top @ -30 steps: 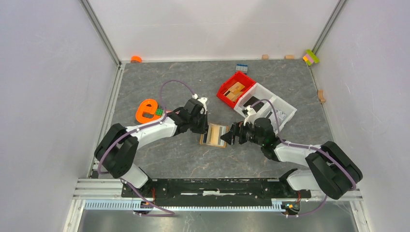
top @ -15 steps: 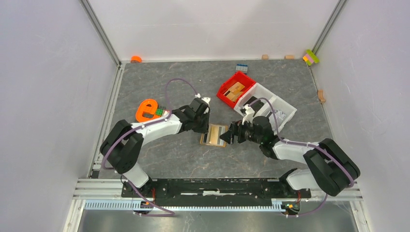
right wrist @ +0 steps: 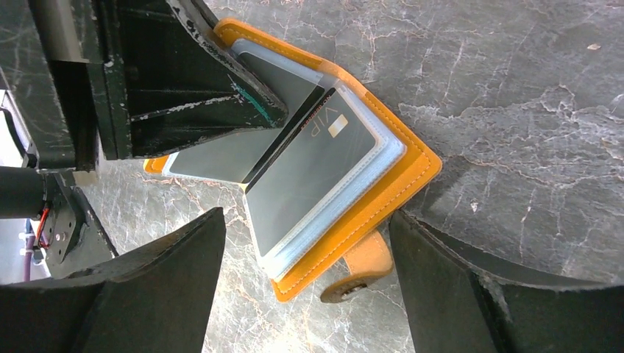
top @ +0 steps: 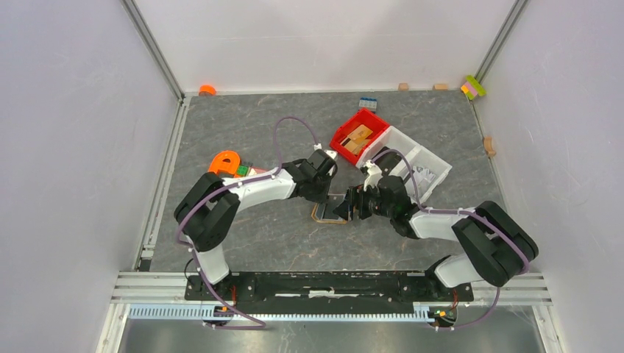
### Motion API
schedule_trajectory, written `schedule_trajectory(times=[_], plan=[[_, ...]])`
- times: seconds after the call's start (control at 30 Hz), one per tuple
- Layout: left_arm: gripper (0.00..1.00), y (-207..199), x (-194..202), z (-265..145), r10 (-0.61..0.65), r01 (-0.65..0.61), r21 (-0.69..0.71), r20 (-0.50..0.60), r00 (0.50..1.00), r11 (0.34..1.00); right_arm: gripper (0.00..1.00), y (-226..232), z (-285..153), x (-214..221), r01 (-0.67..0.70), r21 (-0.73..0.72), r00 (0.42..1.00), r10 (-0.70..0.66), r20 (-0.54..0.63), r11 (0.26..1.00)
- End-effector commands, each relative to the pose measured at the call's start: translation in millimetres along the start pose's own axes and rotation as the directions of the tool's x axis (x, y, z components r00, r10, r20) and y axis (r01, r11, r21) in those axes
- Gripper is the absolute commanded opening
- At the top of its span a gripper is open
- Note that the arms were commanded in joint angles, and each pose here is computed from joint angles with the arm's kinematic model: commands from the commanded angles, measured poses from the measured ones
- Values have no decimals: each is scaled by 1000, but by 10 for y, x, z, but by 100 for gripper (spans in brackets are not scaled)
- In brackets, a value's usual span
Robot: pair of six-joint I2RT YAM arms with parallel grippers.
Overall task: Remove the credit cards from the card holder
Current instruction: Remove the credit card from the card holder.
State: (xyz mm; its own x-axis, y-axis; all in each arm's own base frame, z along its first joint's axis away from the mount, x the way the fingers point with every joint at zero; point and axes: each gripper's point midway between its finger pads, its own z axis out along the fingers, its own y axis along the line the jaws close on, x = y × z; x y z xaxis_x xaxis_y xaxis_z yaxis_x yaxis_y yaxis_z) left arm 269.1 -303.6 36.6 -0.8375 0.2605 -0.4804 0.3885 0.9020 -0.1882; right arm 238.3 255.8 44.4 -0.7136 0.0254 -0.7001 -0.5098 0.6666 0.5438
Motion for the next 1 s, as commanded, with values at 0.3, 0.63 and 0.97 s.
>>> schedule_trajectory(times=[0.3,0.63,0.97], plan=[[2,-302,-212,-473,-115,54,387,135,984,920,73,-65,-445,-623,75,183,946,-128,297,980],[2,-450,-425,-942,-280,57,703,207,937,709,37,602,-626,-764,228,-120,892,-158,423,966],[4,-561,-492,-1407,-306,-82,785,333,892,615,33,920,-668,-711,246,-303,901,-103,420,921]])
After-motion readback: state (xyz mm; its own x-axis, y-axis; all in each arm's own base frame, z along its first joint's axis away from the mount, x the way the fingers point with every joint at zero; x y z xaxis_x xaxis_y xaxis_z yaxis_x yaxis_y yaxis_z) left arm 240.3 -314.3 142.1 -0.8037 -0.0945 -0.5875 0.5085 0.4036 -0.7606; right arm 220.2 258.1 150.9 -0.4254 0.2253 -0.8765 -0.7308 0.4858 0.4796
